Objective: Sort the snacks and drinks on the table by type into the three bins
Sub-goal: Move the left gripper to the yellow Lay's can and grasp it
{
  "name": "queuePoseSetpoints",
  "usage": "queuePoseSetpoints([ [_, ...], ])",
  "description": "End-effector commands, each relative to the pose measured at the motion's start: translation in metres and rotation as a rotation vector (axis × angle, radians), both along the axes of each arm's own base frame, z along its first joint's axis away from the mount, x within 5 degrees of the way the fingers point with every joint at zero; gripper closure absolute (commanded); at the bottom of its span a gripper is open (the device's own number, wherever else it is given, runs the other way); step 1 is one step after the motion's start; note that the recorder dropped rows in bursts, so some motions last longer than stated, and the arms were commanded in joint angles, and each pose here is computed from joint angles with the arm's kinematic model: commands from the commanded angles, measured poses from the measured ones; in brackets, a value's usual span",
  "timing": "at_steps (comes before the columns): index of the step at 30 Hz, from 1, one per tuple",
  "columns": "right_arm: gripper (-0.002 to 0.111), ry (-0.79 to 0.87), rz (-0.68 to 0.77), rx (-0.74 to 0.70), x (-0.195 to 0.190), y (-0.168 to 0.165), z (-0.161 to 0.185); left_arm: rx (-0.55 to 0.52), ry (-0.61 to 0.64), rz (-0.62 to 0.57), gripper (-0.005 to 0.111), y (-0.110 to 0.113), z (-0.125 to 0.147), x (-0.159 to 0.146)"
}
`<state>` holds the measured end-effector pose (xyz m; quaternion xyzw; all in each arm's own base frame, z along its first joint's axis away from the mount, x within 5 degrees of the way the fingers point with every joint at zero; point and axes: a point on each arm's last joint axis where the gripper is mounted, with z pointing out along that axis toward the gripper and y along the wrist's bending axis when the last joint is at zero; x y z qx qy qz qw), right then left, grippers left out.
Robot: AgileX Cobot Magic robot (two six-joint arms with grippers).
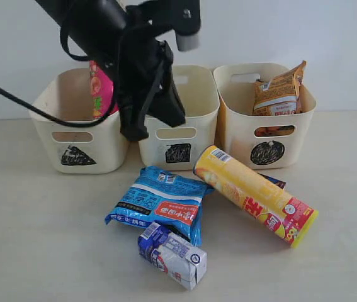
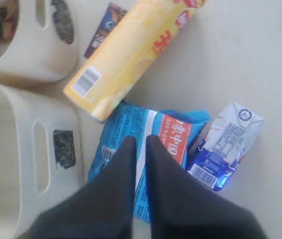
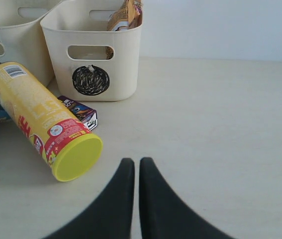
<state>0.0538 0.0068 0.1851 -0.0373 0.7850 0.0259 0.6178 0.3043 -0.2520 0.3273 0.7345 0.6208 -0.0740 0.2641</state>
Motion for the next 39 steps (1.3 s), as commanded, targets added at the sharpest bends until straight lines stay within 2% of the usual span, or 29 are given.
queuePoseSetpoints([
  [1,0.107,-0.009,-0.001,0.002,0.0,0.0,0.0,0.041,-0.041,-0.214,0.103,-0.017,-0.013,-0.021],
  [3,0.107,-0.009,-0.001,0.002,0.0,0.0,0.0,0.051,-0.072,-0.277,0.101,-0.026,-0.021,-0.026],
  [5,0.107,-0.009,-0.001,0.002,0.0,0.0,0.0,0.055,-0.088,-0.313,0.092,-0.035,-0.032,-0.028],
  [7,0.107,-0.009,-0.001,0.002,0.0,0.0,0.0,0.065,-0.097,-0.351,0.08,-0.043,-0.041,-0.029],
  [9,0.107,-0.009,-0.001,0.002,0.0,0.0,0.0,0.067,-0.11,-0.372,0.063,-0.052,-0.051,-0.028],
  [13,0.107,-0.009,-0.001,0.002,0.0,0.0,0.0,0.048,-0.151,-0.353,0.03,-0.07,-0.074,-0.02],
  [15,0.107,-0.009,-0.001,0.002,0.0,0.0,0.0,0.032,-0.19,-0.331,0.019,-0.077,-0.085,-0.013],
  [18,0.107,-0.009,-0.001,0.002,0.0,0.0,0.0,0.019,-0.239,-0.311,0.007,-0.086,-0.101,-0.005],
  [22,0.107,-0.009,-0.001,0.002,0.0,0.0,0.0,0.037,-0.292,-0.341,0.001,-0.094,-0.122,0.002],
  [28,0.107,-0.007,-0.001,0.002,0.0,0.0,-0.001,0.057,-0.331,-0.347,0.001,-0.101,-0.151,0.011],
  [34,0.107,-0.007,-0.001,0.002,0.0,0.0,-0.001,0.049,-0.429,-0.331,0.001,-0.107,-0.165,0.021],
  [39,0.107,-0.007,-0.001,0.002,0.0,0.0,-0.001,0.062,-0.426,-0.335,0.006,-0.111,-0.179,0.026],
])
